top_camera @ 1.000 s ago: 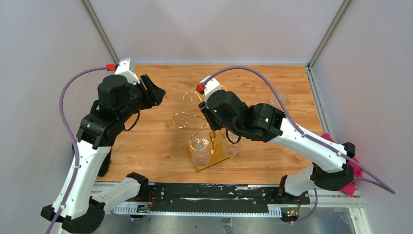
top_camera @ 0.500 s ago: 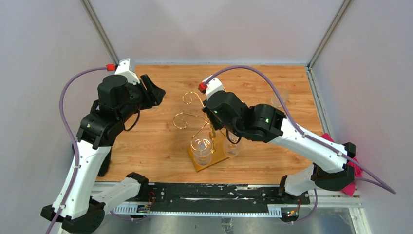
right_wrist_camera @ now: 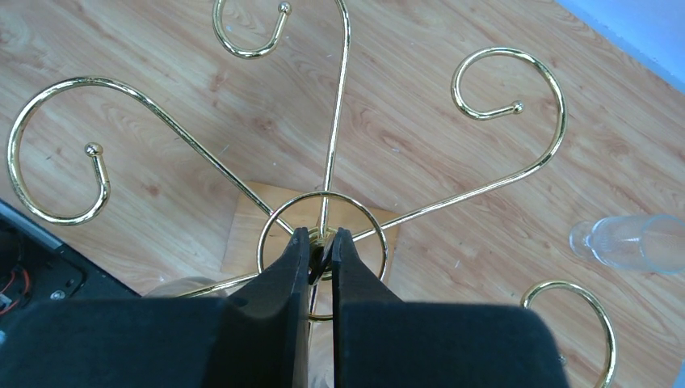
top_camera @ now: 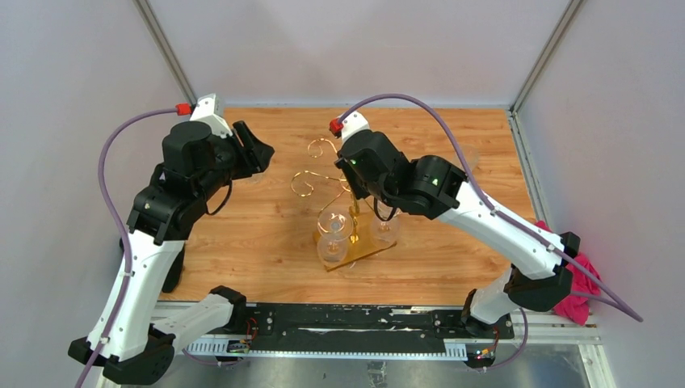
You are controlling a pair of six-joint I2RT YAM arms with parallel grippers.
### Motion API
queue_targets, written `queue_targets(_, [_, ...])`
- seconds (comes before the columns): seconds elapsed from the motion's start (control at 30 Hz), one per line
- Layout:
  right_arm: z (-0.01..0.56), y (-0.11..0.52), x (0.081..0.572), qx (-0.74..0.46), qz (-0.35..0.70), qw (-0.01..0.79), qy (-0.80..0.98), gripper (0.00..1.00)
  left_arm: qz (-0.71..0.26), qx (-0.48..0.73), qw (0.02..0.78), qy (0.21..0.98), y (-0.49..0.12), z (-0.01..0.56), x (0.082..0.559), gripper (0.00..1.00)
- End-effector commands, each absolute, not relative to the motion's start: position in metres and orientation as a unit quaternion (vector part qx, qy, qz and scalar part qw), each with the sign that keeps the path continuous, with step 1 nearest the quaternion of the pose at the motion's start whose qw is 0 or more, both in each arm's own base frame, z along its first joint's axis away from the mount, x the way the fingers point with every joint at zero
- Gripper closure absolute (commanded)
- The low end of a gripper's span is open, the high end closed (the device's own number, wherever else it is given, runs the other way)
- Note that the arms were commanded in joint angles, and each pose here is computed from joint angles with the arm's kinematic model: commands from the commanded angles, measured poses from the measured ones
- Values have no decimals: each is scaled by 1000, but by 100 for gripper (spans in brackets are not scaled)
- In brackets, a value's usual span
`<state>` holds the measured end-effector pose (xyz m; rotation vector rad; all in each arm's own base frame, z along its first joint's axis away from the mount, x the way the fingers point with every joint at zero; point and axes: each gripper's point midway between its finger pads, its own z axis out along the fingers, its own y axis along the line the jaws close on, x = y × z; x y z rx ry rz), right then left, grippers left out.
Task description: Take the wine glass off the wine glass rack
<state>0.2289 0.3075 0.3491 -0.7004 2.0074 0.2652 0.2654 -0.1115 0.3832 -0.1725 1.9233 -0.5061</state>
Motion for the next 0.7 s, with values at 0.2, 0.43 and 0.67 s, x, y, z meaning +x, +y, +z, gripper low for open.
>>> queue_targets(0.2, [399, 304, 278, -242, 122, 544, 794, 100, -206, -67, 557, 801, -110, 393, 269, 47])
queue_targets(0.43, [406, 300, 310, -227, 124, 552, 793, 100, -200, -67, 558, 803, -108, 391, 270, 47])
queue_targets(0.67, [409, 302, 345, -223, 130, 549, 795, 100, -201, -67, 549, 808, -111, 384, 273, 47])
